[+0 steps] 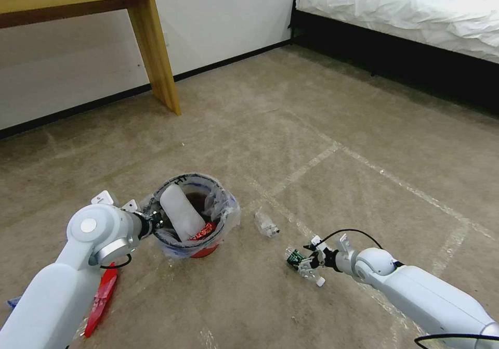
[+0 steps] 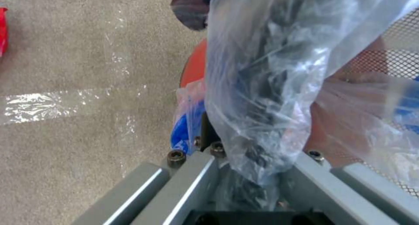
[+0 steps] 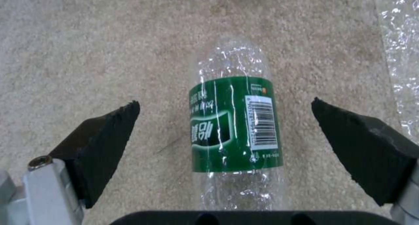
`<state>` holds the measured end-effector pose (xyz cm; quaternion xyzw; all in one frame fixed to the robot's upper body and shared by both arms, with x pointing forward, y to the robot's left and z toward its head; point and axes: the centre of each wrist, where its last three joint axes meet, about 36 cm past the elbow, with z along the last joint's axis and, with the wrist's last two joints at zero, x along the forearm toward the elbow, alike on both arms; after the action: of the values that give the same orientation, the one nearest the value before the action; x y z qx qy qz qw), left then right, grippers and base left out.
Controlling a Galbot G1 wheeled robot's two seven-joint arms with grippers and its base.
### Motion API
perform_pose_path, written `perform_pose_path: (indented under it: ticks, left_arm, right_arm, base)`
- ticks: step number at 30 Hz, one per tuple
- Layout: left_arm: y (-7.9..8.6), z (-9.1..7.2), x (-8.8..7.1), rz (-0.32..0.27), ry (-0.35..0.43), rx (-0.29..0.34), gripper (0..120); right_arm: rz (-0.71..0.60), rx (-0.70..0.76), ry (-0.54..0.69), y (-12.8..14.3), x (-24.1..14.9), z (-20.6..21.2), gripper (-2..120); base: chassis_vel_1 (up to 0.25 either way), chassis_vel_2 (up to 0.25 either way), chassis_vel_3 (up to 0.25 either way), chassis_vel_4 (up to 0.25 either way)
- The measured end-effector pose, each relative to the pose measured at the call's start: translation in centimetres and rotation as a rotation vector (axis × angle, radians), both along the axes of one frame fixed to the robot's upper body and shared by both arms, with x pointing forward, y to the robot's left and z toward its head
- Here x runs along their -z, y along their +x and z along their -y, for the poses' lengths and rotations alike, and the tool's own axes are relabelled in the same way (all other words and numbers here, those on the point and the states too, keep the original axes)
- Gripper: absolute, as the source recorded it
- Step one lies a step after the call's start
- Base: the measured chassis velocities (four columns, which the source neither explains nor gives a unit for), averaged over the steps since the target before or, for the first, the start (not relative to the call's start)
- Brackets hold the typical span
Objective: Pick up the trash bin and place the garbage on the floor into it.
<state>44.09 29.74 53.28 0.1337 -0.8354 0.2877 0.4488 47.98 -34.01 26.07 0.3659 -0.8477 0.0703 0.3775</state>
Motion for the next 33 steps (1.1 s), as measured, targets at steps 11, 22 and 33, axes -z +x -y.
perform_pose_path:
  ticks: [11,22,33]
  left_arm:
    - [-0.1,0.0,0.1,-0.002,0.004,0.0,0]
    - [-0.1,0.0,0.1,-0.002,0.004,0.001,0]
    - [-0.1,0.1,0.1,-0.002,0.005,0.0,0]
  right_arm:
    - [-0.011,0.012,0.0,-0.1,0.9,0.0,100]
    - [-0.035,0.013,-0.018,0.3,2.8,0.3,100]
    - [-0.04,0.011,-0.026,0.1,3.3,0.6,100]
  base:
    - [0.0,0.0,0.0,0.0]
    - [0.0,0.0,0.0,0.0]
    - [0.0,0.0,0.0,0.0]
